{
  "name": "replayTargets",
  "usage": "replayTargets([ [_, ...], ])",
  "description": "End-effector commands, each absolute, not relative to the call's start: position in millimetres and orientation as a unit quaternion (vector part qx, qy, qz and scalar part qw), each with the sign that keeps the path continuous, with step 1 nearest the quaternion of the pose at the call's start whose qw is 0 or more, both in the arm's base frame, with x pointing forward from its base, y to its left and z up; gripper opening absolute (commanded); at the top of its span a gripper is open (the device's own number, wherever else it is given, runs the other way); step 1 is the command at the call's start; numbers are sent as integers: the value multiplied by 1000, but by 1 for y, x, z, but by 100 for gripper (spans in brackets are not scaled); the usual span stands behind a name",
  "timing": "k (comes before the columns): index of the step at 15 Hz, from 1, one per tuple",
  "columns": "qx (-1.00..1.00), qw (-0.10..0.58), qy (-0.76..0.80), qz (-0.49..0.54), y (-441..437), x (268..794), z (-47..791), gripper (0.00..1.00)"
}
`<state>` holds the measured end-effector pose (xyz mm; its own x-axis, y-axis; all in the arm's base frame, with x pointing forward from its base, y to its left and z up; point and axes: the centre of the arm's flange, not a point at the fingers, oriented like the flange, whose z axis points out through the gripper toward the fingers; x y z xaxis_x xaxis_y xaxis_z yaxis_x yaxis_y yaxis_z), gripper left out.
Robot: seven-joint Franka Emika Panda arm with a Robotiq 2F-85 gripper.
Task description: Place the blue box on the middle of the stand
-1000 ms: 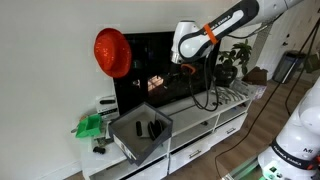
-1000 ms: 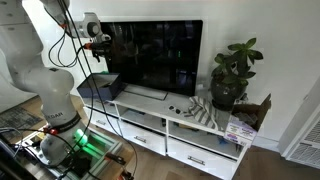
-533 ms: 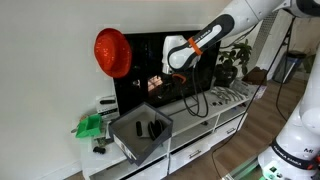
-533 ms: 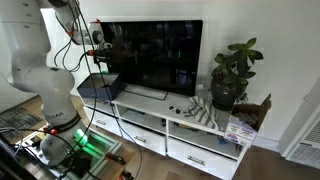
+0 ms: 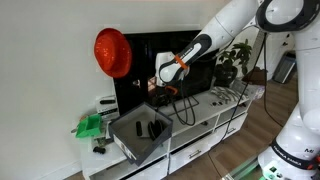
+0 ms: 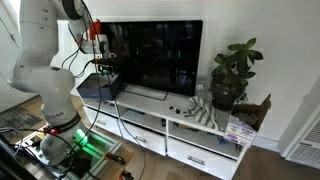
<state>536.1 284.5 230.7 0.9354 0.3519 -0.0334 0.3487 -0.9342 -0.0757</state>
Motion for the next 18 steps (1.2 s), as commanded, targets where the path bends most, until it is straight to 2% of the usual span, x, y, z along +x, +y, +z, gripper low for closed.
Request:
replayTargets([
  [1, -988, 24, -149, 29, 297, 562, 202, 100],
  [11, -996, 27, -79, 36, 307, 601, 149, 99],
  [12, -996, 24, -77, 36, 308, 603, 144, 89],
  [13, -996, 21, -76, 38, 309, 605, 139, 75],
  [14, -996, 18, -77, 42, 310, 606, 134, 70],
  [18, -996, 11, -80, 48, 311, 605, 119, 42],
])
